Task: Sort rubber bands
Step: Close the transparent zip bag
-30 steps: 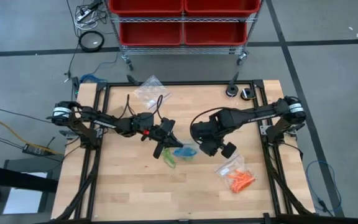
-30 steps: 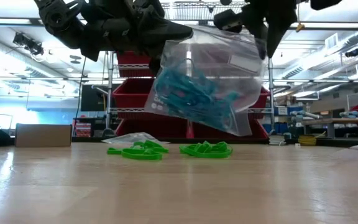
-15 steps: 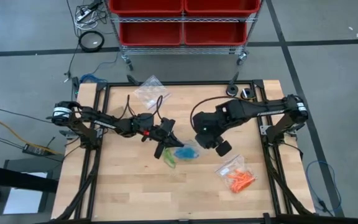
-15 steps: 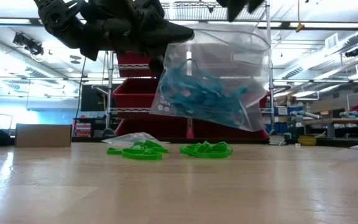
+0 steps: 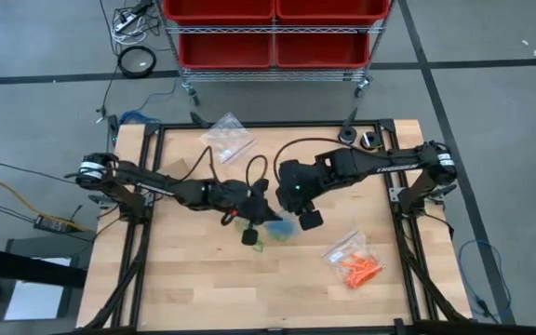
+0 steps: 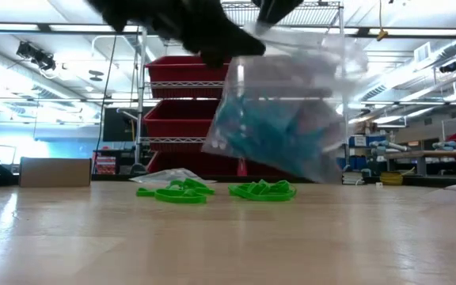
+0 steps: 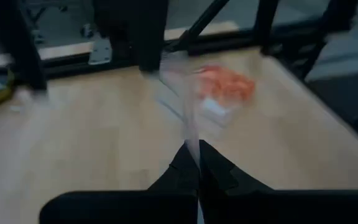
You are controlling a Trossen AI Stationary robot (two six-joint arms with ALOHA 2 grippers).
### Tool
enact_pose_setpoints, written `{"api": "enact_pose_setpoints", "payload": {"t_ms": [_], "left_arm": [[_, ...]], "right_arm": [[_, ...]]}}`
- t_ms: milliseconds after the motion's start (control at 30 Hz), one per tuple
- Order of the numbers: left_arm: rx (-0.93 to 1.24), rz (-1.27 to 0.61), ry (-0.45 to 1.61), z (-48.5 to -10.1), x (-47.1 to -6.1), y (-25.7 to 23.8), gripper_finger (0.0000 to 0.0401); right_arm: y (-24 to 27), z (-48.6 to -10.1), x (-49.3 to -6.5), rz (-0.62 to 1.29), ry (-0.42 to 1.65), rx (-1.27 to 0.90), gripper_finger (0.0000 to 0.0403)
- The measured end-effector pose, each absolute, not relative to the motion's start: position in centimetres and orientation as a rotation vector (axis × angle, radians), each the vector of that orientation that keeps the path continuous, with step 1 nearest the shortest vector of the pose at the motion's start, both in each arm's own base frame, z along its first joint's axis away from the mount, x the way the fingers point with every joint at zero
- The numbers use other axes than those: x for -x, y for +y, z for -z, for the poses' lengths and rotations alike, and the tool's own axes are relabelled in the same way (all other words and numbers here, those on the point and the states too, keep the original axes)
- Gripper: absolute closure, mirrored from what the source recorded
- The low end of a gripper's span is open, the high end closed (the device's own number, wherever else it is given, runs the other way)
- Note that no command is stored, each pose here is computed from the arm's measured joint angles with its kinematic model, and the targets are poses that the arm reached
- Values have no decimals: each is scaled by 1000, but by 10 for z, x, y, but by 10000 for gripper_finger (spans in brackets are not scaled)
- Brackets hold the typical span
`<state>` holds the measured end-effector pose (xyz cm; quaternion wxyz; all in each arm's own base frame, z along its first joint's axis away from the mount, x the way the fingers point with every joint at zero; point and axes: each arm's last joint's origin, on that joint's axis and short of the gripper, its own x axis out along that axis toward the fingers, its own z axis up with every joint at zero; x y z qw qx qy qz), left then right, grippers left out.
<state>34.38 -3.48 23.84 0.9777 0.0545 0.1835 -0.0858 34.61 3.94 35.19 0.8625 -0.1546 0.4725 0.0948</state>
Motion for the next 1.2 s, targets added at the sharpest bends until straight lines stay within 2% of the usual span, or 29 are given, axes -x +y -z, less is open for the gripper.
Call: {"api": "enact_pose_setpoints", "payload": {"t_ms": [200, 467, 733, 1200], "left_arm": [[-222, 77, 448, -263, -350, -40, 400], [-237, 42, 469, -273, -352, -39, 400], [-249, -6, 555, -267, -349, -33, 400], [-245, -2, 485, -273, -352, -38, 400]], "right_arm": [[41, -354, -349, -213, 956, 250, 235], [47, -354, -348, -189, 957, 198, 235], [49, -353, -346, -167, 981, 208, 242], [48, -331, -347, -108, 1032, 225, 259]]}}
